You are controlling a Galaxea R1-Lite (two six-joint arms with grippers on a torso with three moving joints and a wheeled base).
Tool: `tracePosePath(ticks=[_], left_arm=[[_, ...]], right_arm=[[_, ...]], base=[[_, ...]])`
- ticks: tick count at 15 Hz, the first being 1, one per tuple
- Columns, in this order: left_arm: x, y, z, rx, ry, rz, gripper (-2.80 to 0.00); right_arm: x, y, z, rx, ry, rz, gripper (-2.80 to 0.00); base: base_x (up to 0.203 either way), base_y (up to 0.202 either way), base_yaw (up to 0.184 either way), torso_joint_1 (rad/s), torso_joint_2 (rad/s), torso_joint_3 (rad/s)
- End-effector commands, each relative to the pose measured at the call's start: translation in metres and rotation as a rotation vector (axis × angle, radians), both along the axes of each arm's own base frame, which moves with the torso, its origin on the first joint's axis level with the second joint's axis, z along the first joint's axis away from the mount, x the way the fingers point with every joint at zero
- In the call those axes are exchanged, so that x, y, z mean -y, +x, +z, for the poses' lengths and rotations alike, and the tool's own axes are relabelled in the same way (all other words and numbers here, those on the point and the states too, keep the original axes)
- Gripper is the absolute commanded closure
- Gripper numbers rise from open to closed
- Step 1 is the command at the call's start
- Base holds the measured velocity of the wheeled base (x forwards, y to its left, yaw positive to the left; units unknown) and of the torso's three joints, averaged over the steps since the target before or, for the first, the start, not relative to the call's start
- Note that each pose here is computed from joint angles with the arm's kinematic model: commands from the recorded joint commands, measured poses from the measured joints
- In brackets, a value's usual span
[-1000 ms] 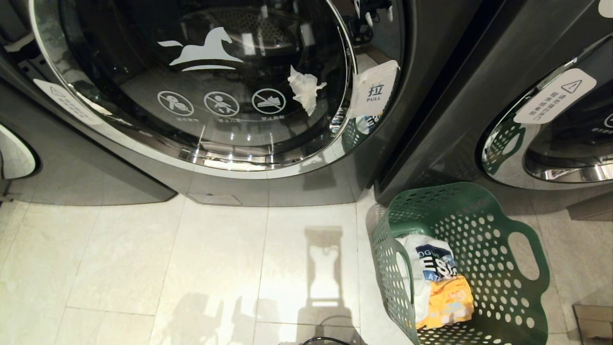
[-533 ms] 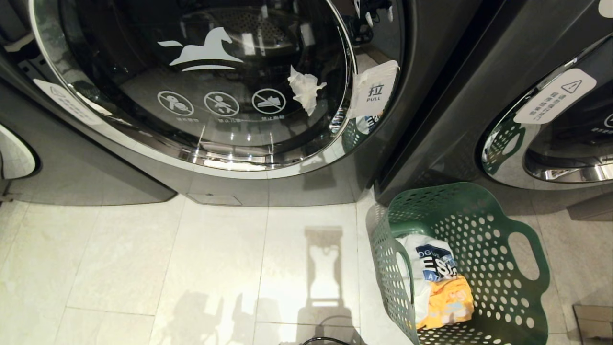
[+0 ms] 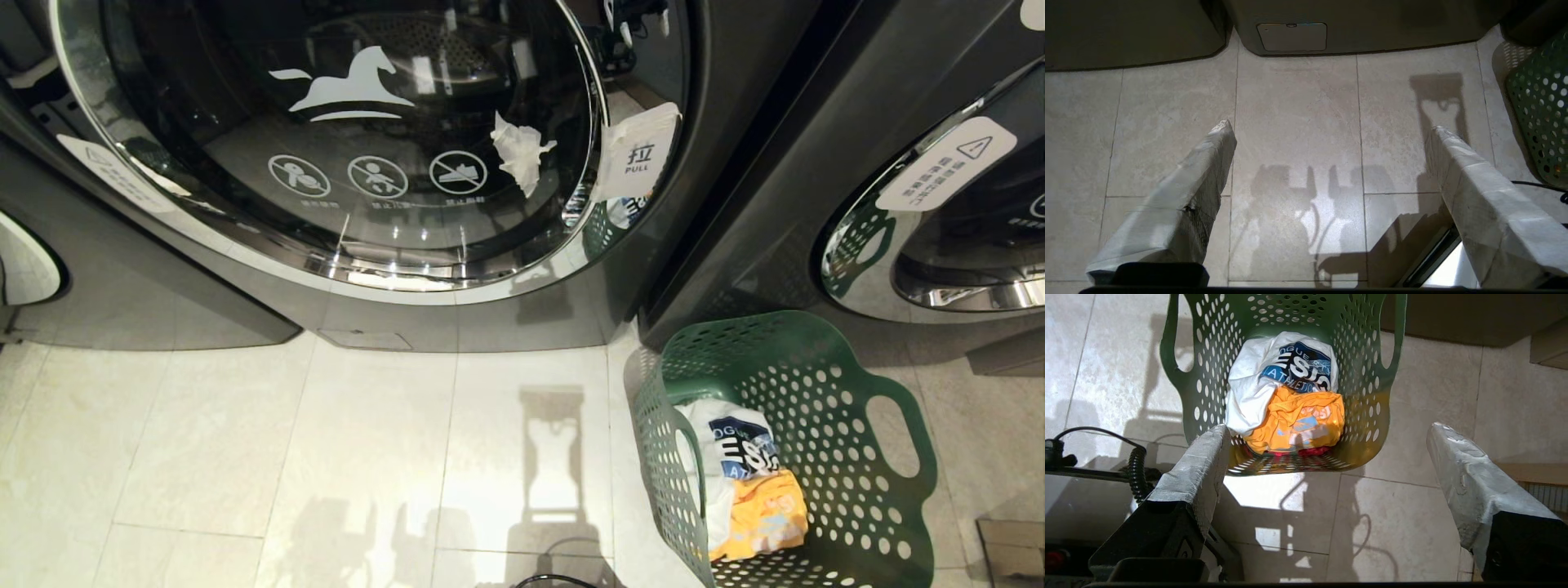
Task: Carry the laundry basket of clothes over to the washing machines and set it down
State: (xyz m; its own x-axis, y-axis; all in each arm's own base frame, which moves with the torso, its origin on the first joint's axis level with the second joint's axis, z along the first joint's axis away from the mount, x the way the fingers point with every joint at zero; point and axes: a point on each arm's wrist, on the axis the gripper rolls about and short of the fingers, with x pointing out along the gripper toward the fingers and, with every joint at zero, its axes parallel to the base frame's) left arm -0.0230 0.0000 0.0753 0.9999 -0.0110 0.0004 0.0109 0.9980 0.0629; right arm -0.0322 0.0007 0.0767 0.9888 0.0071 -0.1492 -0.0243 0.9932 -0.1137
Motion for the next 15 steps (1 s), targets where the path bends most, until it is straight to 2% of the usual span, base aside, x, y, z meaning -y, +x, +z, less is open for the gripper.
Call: tracePosePath(ticks=[1,4,15], left_arm=[[-0.0001,0.0001,0.0001,0.0,-0.043,0.006,-2.8],[-0.0002,0.0001,0.0003,0.002,-0.058,0.008,-2.8],[-0.0002,0.0001,0.0003,0.002,-0.06,0.006,-2.8]], right_arm=[[-0.0001,0.0001,-0.0004,-0.004,-0.001,0.002,-2.8],[0.0,0.0002,-0.0003,-0.005,0.015,-0.006,-2.8],[0.0,0.0006,-0.0008,-0.001,0.012,0.0,-2.8]], base=[[0.0,0.0,0.0,0.0,0.0,0.0],[0.0,0.0,0.0,0.0,0.0,0.0],[0.0,0.0,0.0,0.0,0.0,0.0]])
